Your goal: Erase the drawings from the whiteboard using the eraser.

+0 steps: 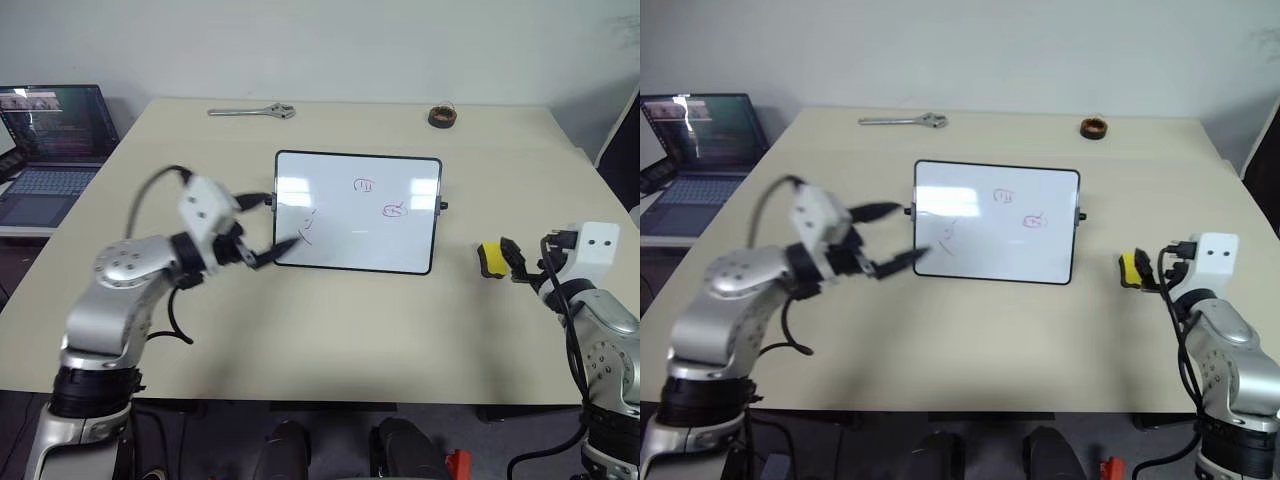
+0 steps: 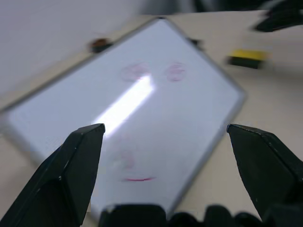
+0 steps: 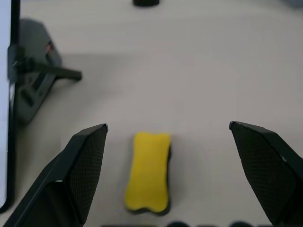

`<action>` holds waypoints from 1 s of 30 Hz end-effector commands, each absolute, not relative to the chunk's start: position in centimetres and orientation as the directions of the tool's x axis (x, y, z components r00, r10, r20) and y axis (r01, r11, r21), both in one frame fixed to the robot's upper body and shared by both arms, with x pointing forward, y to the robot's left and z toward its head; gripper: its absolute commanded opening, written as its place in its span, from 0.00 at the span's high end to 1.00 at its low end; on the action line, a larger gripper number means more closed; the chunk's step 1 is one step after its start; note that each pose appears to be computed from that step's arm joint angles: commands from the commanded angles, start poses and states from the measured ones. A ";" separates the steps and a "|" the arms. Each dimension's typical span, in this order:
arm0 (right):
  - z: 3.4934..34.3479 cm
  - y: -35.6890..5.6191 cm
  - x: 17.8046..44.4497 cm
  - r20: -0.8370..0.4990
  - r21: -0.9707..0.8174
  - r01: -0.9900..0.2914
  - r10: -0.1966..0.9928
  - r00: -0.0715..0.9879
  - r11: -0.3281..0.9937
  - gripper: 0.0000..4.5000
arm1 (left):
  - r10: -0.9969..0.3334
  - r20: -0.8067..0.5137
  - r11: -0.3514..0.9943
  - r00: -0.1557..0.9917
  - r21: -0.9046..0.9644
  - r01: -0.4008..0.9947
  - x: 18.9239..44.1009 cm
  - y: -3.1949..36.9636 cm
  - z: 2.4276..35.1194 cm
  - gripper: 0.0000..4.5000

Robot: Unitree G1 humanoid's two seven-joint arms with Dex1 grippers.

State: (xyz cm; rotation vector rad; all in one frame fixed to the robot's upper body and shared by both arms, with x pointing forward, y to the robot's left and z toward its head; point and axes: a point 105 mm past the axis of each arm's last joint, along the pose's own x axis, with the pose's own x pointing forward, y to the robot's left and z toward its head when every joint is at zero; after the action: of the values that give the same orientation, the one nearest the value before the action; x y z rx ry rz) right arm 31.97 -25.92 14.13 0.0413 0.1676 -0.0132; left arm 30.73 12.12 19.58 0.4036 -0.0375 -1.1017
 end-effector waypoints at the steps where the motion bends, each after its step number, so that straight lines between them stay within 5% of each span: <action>1: 15.2 -25.2 32.3 -0.147 0.041 0.010 -0.004 0.989 0.999 0.00 | -0.911 -0.199 0.282 0.362 0.341 0.897 30.3 11.3 20.1 0.00; 20: 11.1 -24.0 35.4 -0.209 0.001 0.068 -0.066 0.976 0.998 0.00 | -0.920 -0.217 0.235 0.326 0.358 0.904 30.6 11.2 19.3 0.00; 23: 11.2 -24.4 35.7 -0.198 0.000 0.085 -0.083 0.977 0.996 0.12 | -0.918 -0.215 0.243 0.332 0.355 0.903 30.5 11.3 19.2 0.00; 30: 11.0 -24.5 36.1 -0.197 -0.005 0.087 -0.087 0.977 0.996 0.67 | -0.910 -0.215 0.268 0.354 0.345 0.900 30.6 11.7 18.6 0.00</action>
State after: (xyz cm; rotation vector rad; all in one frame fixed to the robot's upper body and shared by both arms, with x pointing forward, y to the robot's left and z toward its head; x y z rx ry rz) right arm 35.74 -24.36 9.57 0.0087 0.2540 -0.0816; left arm 30.55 11.38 17.71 0.4265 0.0147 -1.2450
